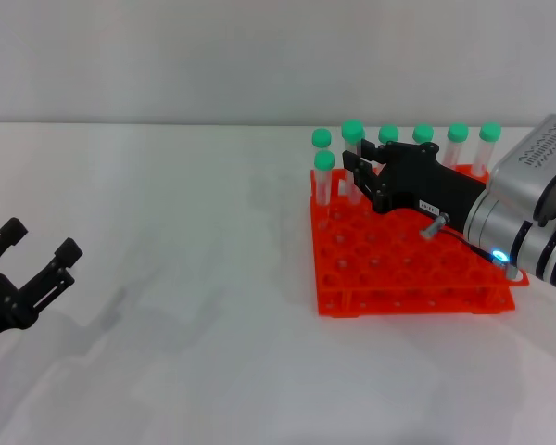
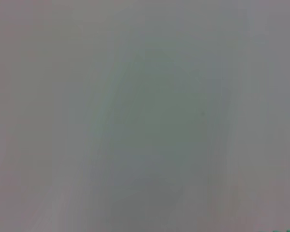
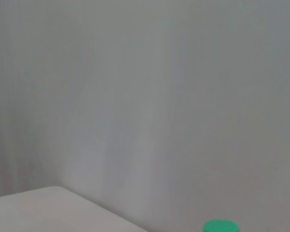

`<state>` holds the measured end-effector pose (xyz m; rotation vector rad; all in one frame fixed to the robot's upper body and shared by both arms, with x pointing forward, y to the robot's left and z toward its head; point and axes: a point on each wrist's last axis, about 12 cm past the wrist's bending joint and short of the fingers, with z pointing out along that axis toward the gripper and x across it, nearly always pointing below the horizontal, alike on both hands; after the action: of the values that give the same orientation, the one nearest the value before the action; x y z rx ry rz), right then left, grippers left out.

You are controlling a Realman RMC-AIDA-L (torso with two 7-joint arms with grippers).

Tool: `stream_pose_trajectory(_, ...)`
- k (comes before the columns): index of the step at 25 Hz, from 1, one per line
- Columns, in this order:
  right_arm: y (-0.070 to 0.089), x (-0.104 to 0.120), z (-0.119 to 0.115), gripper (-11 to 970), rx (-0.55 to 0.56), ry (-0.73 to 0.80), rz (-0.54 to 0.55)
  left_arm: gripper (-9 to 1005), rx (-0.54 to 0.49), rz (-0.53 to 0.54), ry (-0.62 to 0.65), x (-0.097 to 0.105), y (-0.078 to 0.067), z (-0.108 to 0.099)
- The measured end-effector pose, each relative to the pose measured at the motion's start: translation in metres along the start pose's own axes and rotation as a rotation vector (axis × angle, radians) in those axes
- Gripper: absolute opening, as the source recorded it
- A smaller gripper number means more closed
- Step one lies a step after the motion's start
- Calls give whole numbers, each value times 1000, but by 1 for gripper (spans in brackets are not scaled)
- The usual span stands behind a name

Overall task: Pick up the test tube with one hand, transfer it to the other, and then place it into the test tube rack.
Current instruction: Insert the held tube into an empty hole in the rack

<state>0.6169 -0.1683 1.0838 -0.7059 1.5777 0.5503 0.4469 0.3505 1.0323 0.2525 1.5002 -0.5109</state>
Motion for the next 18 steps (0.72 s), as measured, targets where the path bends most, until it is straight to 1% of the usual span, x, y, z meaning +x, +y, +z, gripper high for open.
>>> stream_pose_trajectory(5,0,0,0,347,-2,1,-25,869,3,1,-1,0,0,1)
stream_pose_trajectory(12,6,2,6,358,-31,37,-82,869,4,2,1,-1,0,1)
stream_pose_trajectory(18,6,2,5,367,-23,36,-84,868,6,3,0,-1,0,2)
